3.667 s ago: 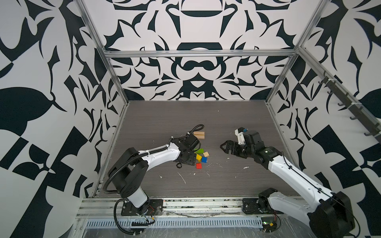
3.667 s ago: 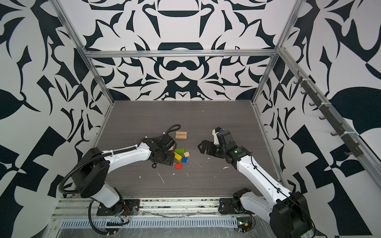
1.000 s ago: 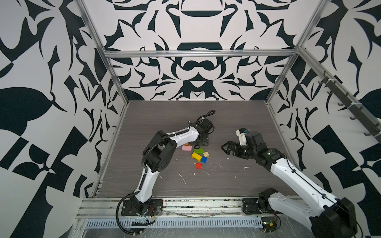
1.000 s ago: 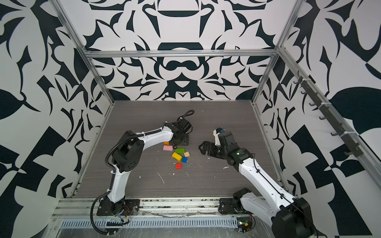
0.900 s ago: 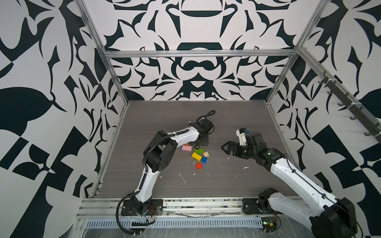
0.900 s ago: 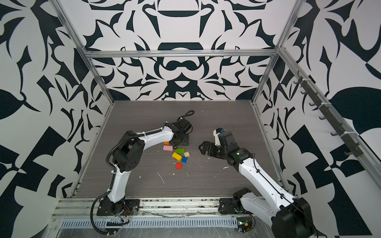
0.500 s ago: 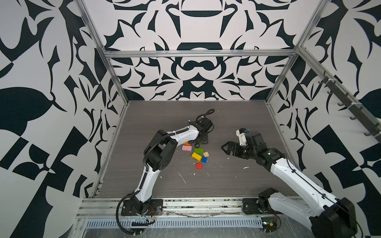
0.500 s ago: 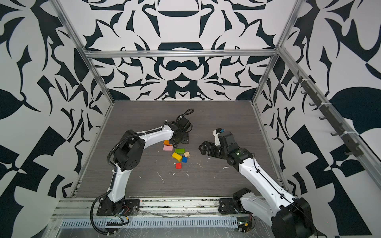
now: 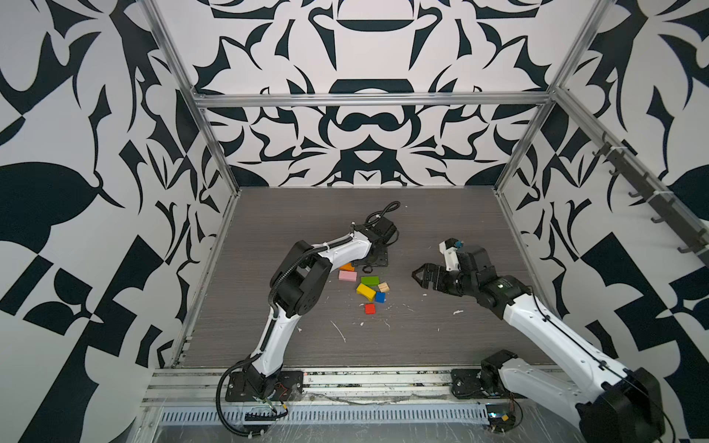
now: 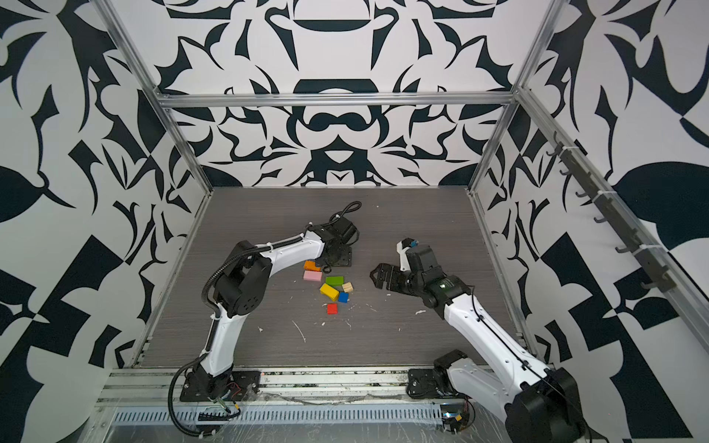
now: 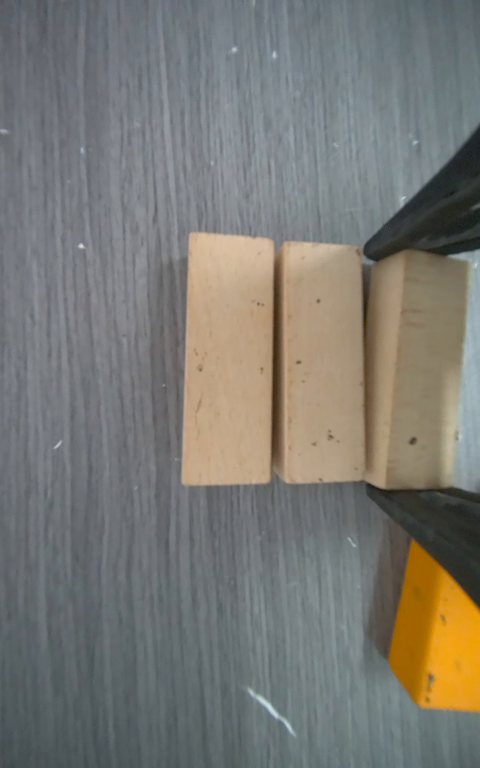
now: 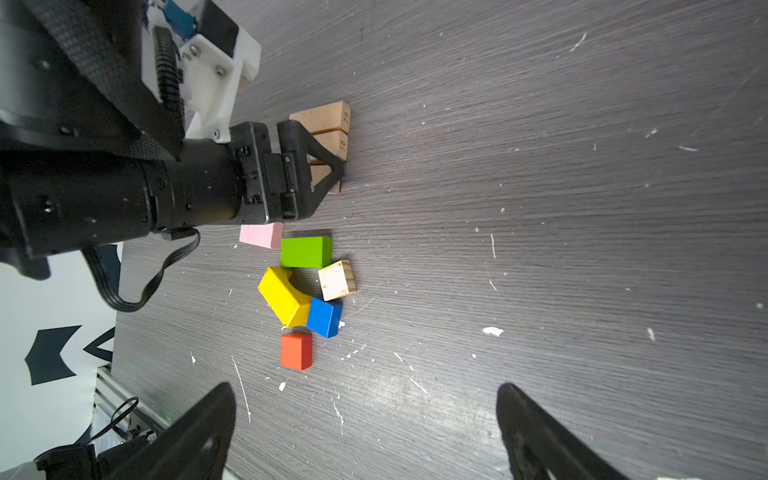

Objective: Build the wood block tower

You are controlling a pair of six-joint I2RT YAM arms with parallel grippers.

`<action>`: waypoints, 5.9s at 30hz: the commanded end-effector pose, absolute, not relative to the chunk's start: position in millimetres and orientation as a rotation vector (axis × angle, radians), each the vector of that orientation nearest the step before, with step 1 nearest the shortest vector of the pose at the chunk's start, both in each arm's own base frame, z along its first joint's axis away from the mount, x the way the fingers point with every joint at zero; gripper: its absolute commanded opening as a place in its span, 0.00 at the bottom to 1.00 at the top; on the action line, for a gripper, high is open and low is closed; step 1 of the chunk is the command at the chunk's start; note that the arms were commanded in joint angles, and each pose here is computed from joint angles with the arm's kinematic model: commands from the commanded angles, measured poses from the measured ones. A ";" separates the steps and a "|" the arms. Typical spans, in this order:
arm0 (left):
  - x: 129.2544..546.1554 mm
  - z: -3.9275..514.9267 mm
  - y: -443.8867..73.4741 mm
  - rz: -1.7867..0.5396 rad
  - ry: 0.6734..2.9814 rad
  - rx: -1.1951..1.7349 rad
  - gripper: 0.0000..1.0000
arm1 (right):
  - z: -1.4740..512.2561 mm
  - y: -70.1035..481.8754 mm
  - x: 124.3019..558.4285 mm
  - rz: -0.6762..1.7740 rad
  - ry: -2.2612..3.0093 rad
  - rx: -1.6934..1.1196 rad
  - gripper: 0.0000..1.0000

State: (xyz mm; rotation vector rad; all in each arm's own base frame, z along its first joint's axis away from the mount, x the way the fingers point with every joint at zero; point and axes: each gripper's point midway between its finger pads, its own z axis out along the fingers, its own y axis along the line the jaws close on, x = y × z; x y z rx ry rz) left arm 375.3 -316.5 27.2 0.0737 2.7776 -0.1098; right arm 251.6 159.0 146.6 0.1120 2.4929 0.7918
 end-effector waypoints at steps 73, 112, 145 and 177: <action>374.1 12.3 -306.2 0.001 2.838 0.047 0.93 | 152.9 156.2 251.9 0.763 2.474 0.090 1.00; 393.8 102.1 -280.6 -0.503 2.756 -0.032 0.99 | 98.9 186.4 290.4 0.395 2.552 -0.078 1.00; 413.4 76.8 -292.0 -1.114 2.685 -0.085 1.00 | 41.9 241.5 367.1 0.104 2.605 -0.041 1.00; 405.3 54.4 -294.1 -1.115 2.818 -0.156 1.00 | 36.3 250.6 371.2 0.147 2.620 0.003 1.00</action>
